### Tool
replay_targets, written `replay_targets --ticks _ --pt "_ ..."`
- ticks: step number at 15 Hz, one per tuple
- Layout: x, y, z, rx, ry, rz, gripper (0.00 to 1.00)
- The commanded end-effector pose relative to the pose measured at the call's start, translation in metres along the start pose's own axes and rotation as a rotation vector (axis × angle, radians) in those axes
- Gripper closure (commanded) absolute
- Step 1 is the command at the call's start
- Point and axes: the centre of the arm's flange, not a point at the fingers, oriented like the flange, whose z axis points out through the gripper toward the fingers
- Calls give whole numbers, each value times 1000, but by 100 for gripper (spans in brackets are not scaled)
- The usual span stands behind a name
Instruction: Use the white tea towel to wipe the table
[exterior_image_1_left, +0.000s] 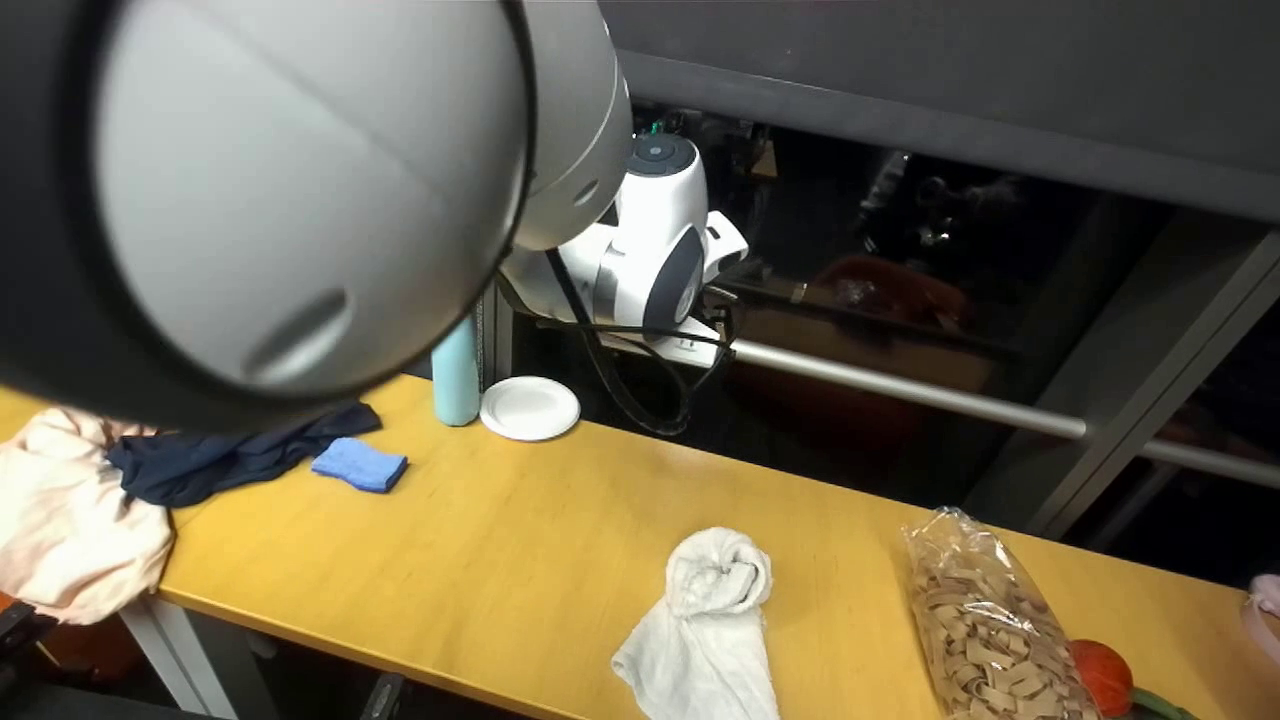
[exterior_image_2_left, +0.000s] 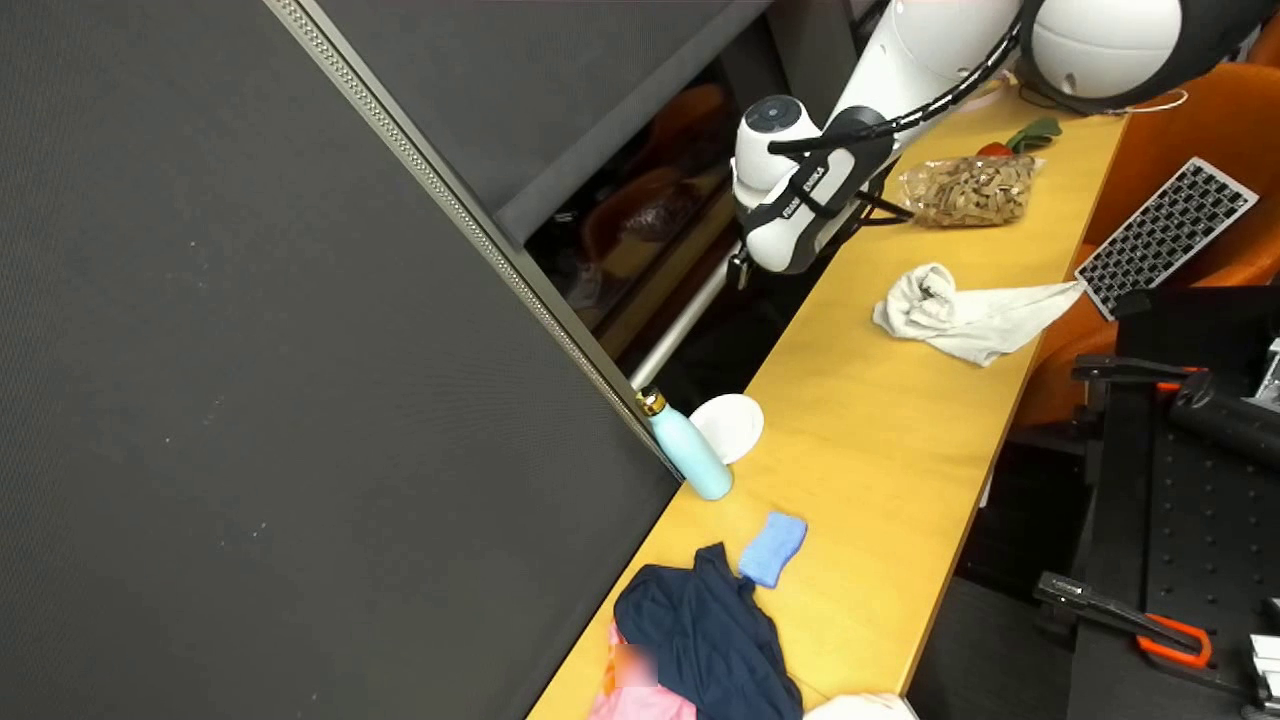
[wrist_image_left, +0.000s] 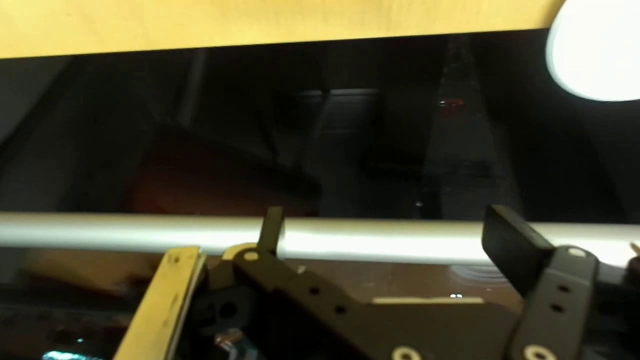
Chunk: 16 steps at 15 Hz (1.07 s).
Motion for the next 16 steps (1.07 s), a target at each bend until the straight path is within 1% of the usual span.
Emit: replay_targets --ticks 1,3,8,11,15,16 --pt "28 -24 70 183 -31 -64 0" --pt "23 -35 81 217 -56 -98 0" --pt "25 -55 111 249 -90 -163 0" --pt "29 -75 109 288 -76 -205 0" --pt "27 -97 112 348 -97 -304 0" --pt "25 -101 113 352 -102 -333 0"
